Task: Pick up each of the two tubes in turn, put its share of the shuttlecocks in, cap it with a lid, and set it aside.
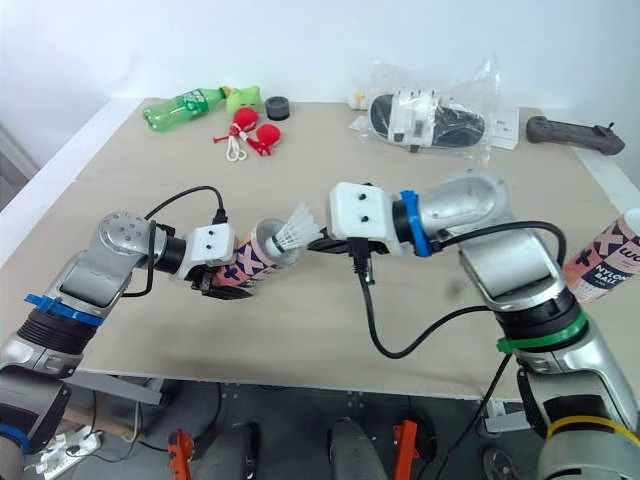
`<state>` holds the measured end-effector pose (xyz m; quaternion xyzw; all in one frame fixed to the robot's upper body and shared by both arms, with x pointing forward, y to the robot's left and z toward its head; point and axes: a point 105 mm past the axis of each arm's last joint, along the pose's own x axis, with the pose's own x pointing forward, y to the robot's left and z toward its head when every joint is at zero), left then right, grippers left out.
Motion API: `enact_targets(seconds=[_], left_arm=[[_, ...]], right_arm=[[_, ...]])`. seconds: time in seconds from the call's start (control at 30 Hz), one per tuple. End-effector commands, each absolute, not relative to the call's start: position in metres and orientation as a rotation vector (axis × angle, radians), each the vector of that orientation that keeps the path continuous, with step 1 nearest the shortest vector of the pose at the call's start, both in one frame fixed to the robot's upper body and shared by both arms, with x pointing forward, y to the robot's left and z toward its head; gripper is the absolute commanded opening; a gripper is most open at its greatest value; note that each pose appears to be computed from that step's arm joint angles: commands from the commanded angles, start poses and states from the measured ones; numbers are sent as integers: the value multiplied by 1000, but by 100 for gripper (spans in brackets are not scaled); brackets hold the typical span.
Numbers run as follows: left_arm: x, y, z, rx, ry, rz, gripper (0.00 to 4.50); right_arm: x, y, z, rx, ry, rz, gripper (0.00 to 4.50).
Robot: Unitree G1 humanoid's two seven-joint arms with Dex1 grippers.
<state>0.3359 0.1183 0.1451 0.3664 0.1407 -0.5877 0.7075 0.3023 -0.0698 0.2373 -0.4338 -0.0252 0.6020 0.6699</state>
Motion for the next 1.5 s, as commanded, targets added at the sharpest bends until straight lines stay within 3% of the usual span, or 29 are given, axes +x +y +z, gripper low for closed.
enact_targets(seconds=[0.03,0.07,0.13,0.4,0.5,0.57,0.73,0.8,1.1,1.5], left_arm=[[333,117,141,812,318,-1316,313],[333,116,141,811,318,-1316,313],[333,116,141,810,318,-1316,313],[333,115,140,804,313,-1315,313],[334,114,140,803,313,-1315,313],[334,114,140,803,313,-1315,313],[334,113,140,803,311,-1316,313],[333,113,140,802,311,-1318,313],[332,113,139,806,314,-1320,313],[331,112,141,807,309,-1321,313]], right_arm=[[297,-59,252,-998,-130,1371,5],[295,-56,253,-981,-132,1390,52],[293,-54,254,-963,-137,1406,91],[287,-55,269,-875,-120,1443,447],[288,-58,275,-832,-113,1444,398],[291,-58,276,-819,-108,1443,295],[301,-52,268,-790,-70,1458,110],[306,-45,261,-794,-41,1474,11],[319,2,220,-955,12,1531,4],[317,33,197,-1046,5,1595,4]])
